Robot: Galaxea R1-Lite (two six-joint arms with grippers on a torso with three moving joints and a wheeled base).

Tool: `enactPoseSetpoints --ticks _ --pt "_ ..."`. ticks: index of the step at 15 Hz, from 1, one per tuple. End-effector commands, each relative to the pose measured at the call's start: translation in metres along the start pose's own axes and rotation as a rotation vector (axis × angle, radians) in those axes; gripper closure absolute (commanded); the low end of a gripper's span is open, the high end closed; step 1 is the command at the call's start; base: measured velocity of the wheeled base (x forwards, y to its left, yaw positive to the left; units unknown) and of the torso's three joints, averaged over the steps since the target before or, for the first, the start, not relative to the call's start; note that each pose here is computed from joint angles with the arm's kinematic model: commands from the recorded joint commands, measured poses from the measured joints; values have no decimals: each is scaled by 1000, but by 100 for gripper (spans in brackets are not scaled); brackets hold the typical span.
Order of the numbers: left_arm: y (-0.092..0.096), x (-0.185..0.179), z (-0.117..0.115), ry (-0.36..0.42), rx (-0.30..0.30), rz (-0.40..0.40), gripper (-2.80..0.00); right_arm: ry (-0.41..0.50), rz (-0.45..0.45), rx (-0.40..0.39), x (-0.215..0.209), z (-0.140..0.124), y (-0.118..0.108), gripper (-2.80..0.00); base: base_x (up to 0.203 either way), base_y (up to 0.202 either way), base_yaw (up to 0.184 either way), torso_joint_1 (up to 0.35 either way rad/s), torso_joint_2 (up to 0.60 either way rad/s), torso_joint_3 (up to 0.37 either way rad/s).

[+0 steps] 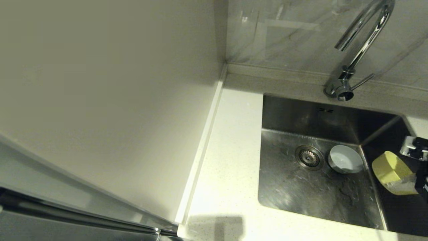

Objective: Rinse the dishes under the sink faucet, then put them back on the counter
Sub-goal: Put a bowl into the sink

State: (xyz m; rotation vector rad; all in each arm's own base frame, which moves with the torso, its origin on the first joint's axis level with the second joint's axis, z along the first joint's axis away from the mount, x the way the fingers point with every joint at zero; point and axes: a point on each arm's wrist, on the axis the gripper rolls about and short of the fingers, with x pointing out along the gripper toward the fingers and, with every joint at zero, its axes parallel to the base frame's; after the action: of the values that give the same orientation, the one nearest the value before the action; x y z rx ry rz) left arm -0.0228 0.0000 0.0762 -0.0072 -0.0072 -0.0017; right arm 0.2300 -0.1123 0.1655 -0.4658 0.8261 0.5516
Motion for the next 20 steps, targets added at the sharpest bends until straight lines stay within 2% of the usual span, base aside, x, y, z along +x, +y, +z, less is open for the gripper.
enactPoseSetpoints --ticks 1,3,5,9,14,20 --pt "0 0 -1 3 0 0 0 7 20 -87 22 4 16 0 0 0 0 0 0 0" --pt "0 0 -1 3 0 0 0 -9 -29 -160 42 6 18 0 0 0 0 0 0 0" --pt "0 0 -1 3 0 0 0 16 -89 -218 58 11 17 0 0 0 0 0 0 0" --pt "0 0 -1 3 0 0 0 61 -126 -244 78 12 10 0 0 0 0 0 0 0" --pt "0 0 -1 3 0 0 0 63 -87 -266 91 16 17 0 0 0 0 0 0 0" --pt "0 0 -1 3 0 0 0 84 25 -276 111 15 38 0 0 0 0 0 0 0"
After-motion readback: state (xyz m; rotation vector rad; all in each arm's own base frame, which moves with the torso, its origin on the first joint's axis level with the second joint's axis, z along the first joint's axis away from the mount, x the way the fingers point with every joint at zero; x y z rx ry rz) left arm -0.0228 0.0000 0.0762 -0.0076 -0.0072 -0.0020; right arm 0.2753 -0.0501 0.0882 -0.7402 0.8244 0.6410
